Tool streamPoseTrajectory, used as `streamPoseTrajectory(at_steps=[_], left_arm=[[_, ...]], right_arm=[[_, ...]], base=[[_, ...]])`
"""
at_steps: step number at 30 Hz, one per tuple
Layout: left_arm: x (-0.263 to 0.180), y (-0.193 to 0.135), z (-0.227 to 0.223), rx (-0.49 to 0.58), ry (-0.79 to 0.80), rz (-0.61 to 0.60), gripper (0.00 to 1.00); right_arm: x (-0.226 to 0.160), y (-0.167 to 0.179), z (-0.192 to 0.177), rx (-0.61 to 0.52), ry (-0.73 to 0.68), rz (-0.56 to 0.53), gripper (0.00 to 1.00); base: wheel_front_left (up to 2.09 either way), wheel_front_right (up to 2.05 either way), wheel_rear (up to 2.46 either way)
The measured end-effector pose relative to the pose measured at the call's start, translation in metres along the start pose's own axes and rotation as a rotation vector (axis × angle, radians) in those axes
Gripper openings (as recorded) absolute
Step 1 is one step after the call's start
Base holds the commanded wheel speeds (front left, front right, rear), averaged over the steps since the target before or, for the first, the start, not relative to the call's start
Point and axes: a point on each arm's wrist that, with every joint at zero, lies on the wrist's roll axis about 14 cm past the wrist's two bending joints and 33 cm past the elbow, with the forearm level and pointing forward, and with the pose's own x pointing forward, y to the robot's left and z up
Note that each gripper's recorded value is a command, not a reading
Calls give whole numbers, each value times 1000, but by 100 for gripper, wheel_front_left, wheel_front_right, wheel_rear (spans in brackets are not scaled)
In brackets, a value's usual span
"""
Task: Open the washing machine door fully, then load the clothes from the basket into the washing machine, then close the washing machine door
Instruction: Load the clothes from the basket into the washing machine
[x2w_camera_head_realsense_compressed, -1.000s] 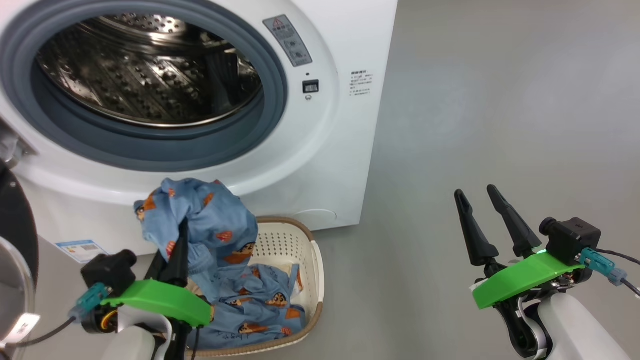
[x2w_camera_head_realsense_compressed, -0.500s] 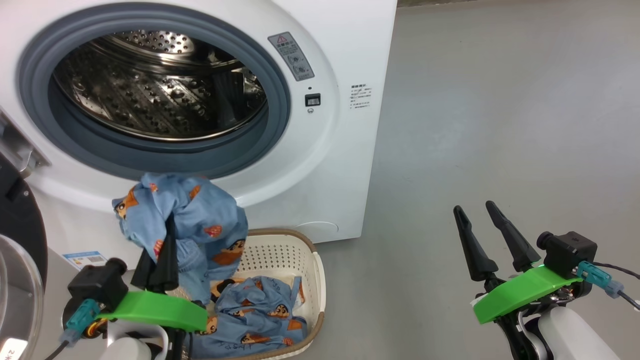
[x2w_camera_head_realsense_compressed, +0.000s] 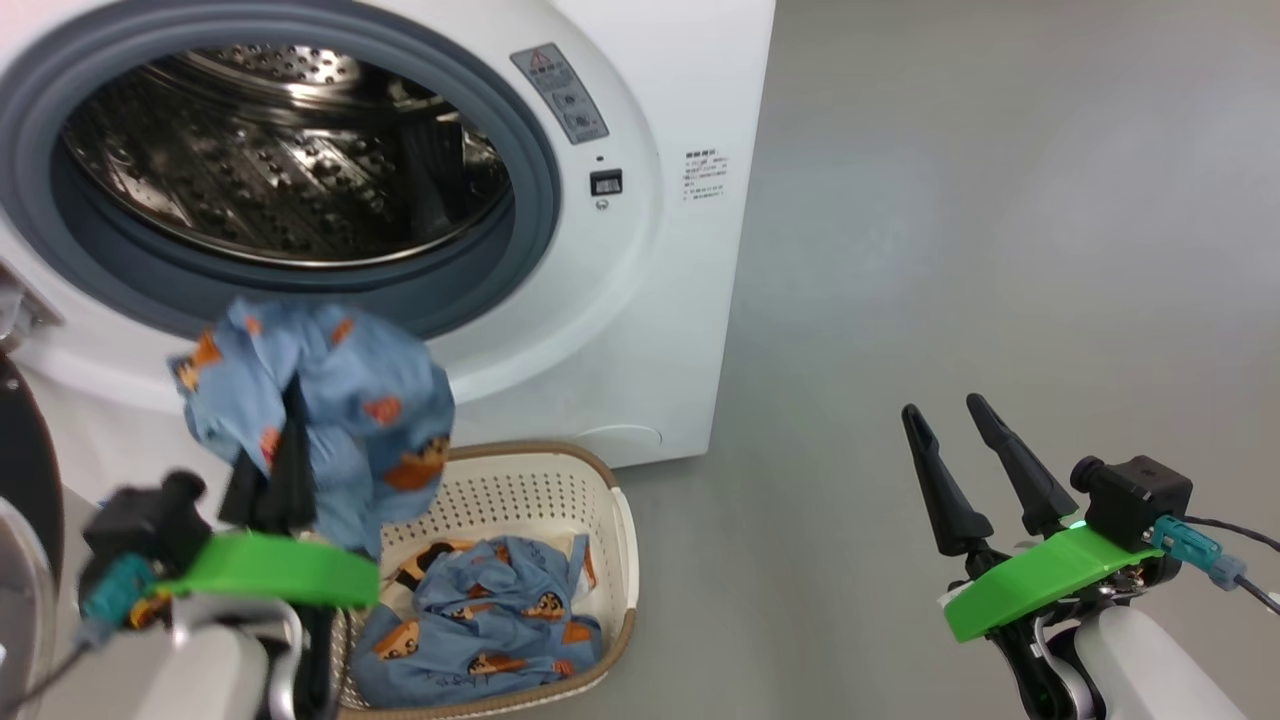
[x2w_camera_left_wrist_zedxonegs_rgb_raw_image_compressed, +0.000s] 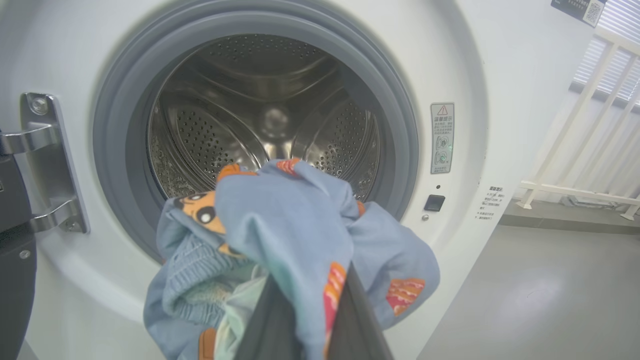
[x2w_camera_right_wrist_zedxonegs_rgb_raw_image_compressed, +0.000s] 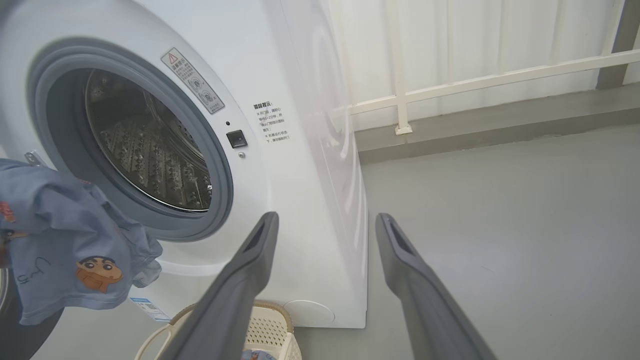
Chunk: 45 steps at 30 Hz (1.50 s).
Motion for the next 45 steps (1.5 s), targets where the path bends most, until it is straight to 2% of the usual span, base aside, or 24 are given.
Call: streamPoseTrajectory(at_steps=[5,12,19,36,43,45], left_arm=[[37,7,21,26,-58,-1,0],[87,12,19,46,-57,-15,0],[149,33,0,93,-7,15,0],[259,66,-84,38,87,66,0],[296,44,-63,50,-66,-1,0],[299,42,-70,29,-68,4,0]], right_arm=[[9,-4,0,0,-1,-3,100],[23,-12,-7,-2,14,-14,100],[45,-26,-14,-5,18,-30,100],[60,-76,-70,12,117,-172,100],[48,-97,-84,-2,158,-242,100],[45,-101,-86,-7,165,-256,100]], base=[[0,0,0],[0,0,0],[0,0,0],[0,0,0],[0,0,0],[0,0,0]])
